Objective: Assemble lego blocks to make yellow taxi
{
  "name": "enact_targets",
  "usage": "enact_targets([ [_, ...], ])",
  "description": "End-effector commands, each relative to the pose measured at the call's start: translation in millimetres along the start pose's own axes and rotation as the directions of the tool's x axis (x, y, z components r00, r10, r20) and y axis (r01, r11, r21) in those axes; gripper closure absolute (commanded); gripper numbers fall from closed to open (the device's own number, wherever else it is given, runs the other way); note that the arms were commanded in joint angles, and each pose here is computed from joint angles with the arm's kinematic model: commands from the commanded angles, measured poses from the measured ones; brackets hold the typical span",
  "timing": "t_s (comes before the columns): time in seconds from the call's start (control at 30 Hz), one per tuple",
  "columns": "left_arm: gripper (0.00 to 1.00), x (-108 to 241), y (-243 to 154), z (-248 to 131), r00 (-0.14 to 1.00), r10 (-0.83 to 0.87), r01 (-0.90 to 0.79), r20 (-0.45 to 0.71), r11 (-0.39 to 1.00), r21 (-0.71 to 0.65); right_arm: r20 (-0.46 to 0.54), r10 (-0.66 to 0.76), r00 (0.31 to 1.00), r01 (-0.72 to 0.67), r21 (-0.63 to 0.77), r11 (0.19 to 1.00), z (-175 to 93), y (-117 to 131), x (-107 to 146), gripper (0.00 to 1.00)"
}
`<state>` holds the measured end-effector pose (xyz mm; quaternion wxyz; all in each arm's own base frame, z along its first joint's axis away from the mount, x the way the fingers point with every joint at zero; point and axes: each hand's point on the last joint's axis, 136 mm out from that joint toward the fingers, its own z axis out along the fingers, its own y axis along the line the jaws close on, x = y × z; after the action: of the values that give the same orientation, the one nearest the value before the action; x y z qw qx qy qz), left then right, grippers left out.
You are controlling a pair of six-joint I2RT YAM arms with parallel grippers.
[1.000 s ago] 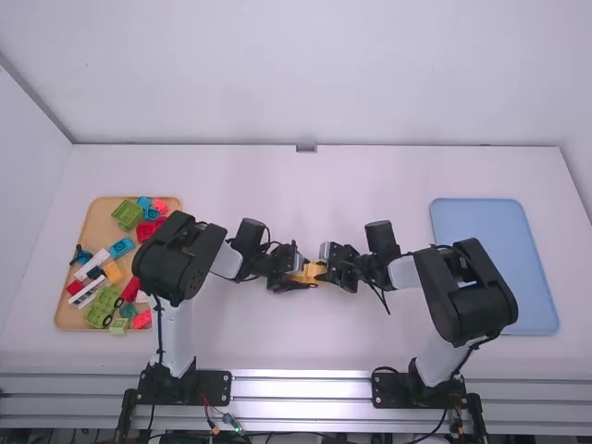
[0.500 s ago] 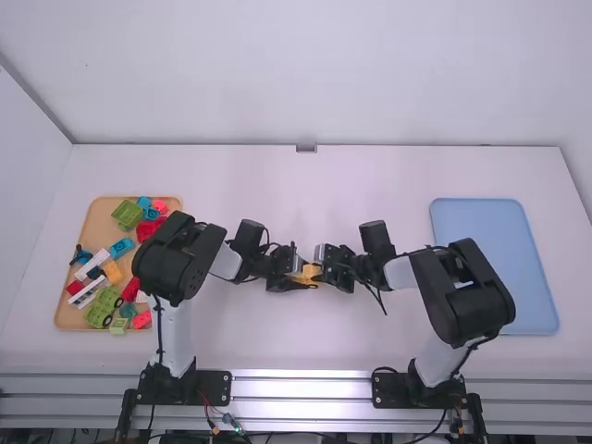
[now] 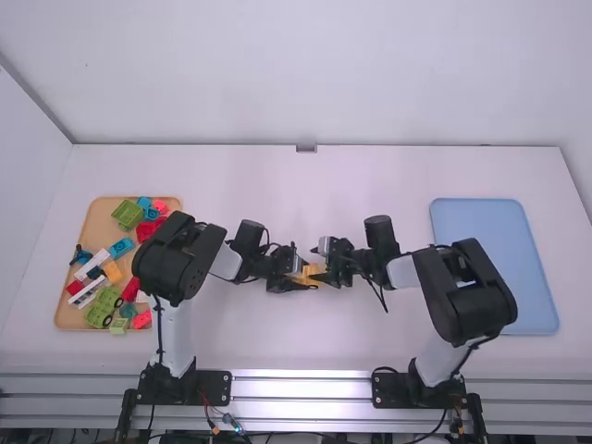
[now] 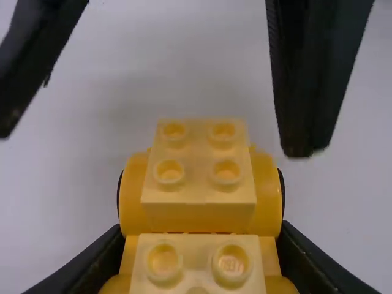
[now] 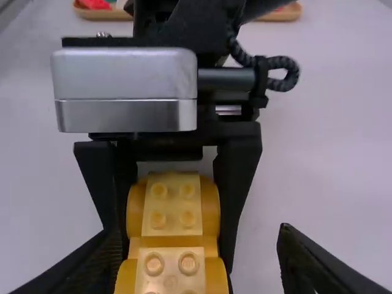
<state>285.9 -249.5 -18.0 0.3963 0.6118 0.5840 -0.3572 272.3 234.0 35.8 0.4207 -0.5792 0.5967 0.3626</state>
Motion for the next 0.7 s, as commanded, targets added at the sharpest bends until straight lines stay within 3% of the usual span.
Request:
enact_targets([
  [0.0, 0.68, 7, -6, 1, 0.999, -0.037, 0.037, -0.010, 0.999, 0.013, 0.063, 0.015, 0.998, -0.013, -0.025, 1.000, -8, 0, -14, 0.47],
  [0.2, 0.68, 7, -6, 1, 0.999, -0.038, 0.038, -0.010, 0.999, 0.014, 0.036, 0.050, 0.998, -0.049, -0.019, 0.999, -17, 1, -1, 0.91],
  [0.27, 0.68, 7, -6, 1, 0.999, -0.038, 0.038, -0.010, 0.999, 0.014, 0.023, 0.047, 0.999, -0.046, -0.019, 0.999, -18, 2, 3, 1.00],
  [0.47, 0.69, 7, -6, 1, 0.999, -0.035, 0.035, -0.009, 0.999, 0.012, -0.142, 0.094, 0.985, -0.089, 0.040, 0.995, -8, 1, 29, 1.00],
  [0.67, 0.71, 7, -6, 1, 0.999, -0.039, 0.040, -0.009, 0.999, 0.013, -0.237, 0.084, 0.968, -0.072, 0.057, 0.996, 7, 7, 37, 1.00],
])
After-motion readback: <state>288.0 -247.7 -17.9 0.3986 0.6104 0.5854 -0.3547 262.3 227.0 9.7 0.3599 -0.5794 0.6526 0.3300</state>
